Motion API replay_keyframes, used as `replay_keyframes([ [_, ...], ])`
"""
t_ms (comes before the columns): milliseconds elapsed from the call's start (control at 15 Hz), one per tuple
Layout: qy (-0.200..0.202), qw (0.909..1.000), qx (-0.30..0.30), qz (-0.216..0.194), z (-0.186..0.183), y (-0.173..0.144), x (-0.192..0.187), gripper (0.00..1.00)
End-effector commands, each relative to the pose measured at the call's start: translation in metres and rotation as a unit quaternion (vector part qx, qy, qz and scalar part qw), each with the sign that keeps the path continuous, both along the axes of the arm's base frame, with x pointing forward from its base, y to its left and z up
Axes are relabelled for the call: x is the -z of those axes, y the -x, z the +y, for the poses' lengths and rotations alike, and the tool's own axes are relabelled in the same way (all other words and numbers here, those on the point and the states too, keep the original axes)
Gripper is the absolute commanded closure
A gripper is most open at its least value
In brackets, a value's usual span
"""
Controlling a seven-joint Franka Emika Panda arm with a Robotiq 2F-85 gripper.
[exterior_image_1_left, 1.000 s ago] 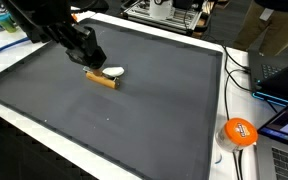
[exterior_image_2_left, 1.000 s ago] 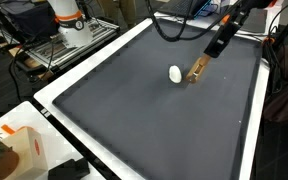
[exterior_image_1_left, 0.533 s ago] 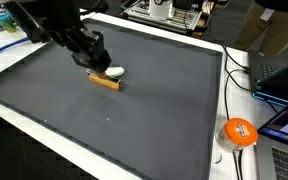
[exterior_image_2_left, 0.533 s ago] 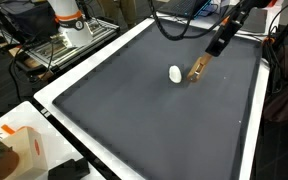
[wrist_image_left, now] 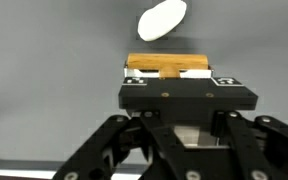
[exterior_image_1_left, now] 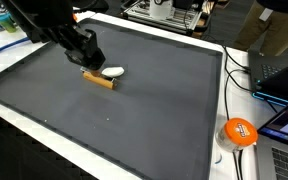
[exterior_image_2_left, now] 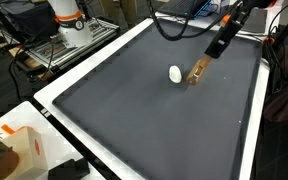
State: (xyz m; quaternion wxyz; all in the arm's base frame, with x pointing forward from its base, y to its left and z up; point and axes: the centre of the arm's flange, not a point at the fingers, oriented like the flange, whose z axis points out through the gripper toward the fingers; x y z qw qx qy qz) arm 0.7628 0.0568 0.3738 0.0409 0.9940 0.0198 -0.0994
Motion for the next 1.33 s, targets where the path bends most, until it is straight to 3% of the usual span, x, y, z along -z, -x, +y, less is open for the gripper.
replay_keyframes([
  [0, -0.01, 0.9995, 0.027, -0.008, -0.034, 0.023, -0.037, 0.78],
  [400, -0.053, 0.9957, 0.074, 0.013, -0.04, 0.077, -0.084, 0.78],
  [733, -0.036, 0.9908, 0.128, 0.025, -0.033, 0.103, -0.096, 0.78],
  [867, -0.037, 0.9878, 0.151, 0.011, -0.035, 0.098, -0.1, 0.78],
  [933, -0.033, 0.9914, 0.126, 0.012, -0.033, 0.04, -0.117, 0.53],
  [1200, -0.03, 0.9897, 0.139, 0.011, -0.034, 0.04, -0.117, 0.53],
  [1267, -0.035, 0.9892, 0.142, 0.009, -0.034, 0.042, -0.114, 0.78],
])
